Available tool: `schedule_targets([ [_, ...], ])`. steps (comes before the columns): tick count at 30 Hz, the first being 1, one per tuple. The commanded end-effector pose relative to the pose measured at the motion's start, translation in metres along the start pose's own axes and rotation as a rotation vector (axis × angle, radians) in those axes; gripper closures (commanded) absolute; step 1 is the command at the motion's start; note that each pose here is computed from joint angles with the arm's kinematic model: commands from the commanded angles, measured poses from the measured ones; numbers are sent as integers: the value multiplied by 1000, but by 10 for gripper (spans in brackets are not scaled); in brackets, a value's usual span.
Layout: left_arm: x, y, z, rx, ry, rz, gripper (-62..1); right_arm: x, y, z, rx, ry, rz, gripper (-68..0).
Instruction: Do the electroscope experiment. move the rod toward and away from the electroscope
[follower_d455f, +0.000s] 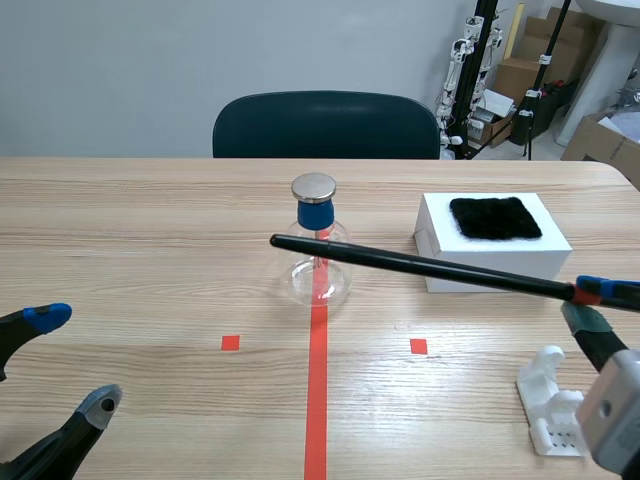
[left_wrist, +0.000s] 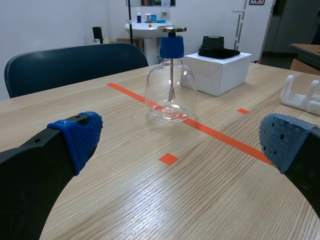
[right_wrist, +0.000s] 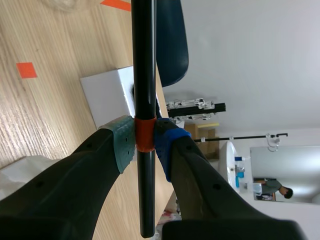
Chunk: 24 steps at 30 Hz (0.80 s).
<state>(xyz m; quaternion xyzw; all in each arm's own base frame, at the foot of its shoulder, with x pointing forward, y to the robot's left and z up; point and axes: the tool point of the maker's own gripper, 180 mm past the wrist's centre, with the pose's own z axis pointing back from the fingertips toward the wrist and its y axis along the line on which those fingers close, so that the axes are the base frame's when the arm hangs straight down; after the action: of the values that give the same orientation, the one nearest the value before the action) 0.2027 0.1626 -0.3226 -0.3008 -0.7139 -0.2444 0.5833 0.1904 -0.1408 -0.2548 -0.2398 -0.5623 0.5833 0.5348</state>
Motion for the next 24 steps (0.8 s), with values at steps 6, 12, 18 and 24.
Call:
schedule_targets([
  [6, 9, 4, 1, -1, -32, -13, -623, 5, -25, -13, -79, -36, 30, -68],
  [12, 9, 4, 1, -1, -32, -13, -623, 5, -27, -22, -92, -13, 55, -68],
  [18, 9, 4, 1, -1, -32, -13, -623, 5, -26, -23, -89, -6, 63, -68],
  [24, 9, 4, 1, -1, -32, -13, -623, 5, -27, -23, -92, -7, 64, -68],
])
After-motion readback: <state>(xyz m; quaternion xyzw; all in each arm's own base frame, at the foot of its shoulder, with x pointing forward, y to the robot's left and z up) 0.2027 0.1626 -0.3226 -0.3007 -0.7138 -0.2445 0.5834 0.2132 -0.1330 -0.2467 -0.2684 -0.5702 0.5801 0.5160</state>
